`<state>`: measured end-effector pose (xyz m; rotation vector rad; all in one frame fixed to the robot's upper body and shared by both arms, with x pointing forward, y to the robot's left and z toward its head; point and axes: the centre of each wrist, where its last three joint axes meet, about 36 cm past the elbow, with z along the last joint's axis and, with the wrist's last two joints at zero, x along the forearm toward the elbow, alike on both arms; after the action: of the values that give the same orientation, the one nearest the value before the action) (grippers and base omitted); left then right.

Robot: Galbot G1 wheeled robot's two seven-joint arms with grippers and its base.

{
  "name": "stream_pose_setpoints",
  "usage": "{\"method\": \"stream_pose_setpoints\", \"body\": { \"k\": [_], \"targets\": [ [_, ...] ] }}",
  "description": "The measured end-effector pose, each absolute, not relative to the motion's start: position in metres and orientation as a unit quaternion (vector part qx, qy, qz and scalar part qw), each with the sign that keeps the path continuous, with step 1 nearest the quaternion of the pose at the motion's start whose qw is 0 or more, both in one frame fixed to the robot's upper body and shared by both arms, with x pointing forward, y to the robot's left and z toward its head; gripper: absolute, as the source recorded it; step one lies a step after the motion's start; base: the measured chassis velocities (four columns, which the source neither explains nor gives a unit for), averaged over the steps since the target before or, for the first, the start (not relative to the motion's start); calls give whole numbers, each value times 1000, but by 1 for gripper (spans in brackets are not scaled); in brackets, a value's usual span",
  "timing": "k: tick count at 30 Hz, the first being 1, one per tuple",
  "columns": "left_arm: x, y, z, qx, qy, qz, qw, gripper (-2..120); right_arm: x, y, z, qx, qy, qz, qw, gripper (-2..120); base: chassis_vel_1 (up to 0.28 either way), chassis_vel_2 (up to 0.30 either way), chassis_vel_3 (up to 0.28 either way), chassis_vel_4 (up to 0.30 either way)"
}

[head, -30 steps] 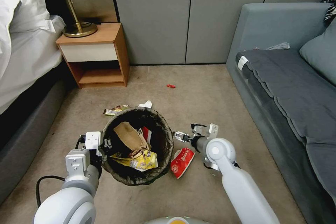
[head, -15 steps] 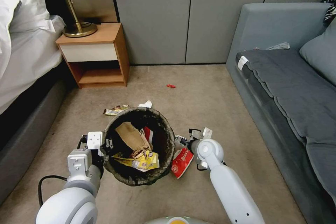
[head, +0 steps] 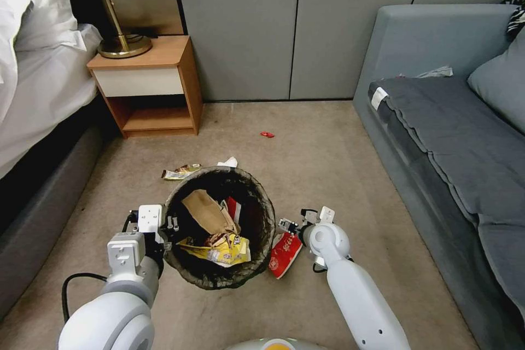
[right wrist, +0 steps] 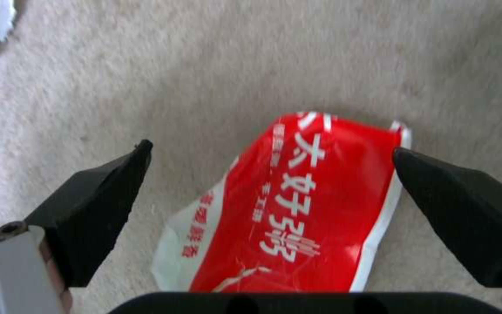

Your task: Pick up the trash bin, then pick up the garbage from the floor and place it into the trash bin.

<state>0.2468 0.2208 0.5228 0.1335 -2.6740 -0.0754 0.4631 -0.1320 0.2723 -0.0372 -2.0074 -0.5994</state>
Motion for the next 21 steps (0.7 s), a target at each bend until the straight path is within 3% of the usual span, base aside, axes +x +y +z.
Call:
{"method": "stream_pose_setpoints", "body": {
  "k": [21],
  "targets": [
    [247,219,523,44,-972,-25,228,0,440,-104,247,-4,-827,-213,520,100,0,0,0,0]
  ]
}}
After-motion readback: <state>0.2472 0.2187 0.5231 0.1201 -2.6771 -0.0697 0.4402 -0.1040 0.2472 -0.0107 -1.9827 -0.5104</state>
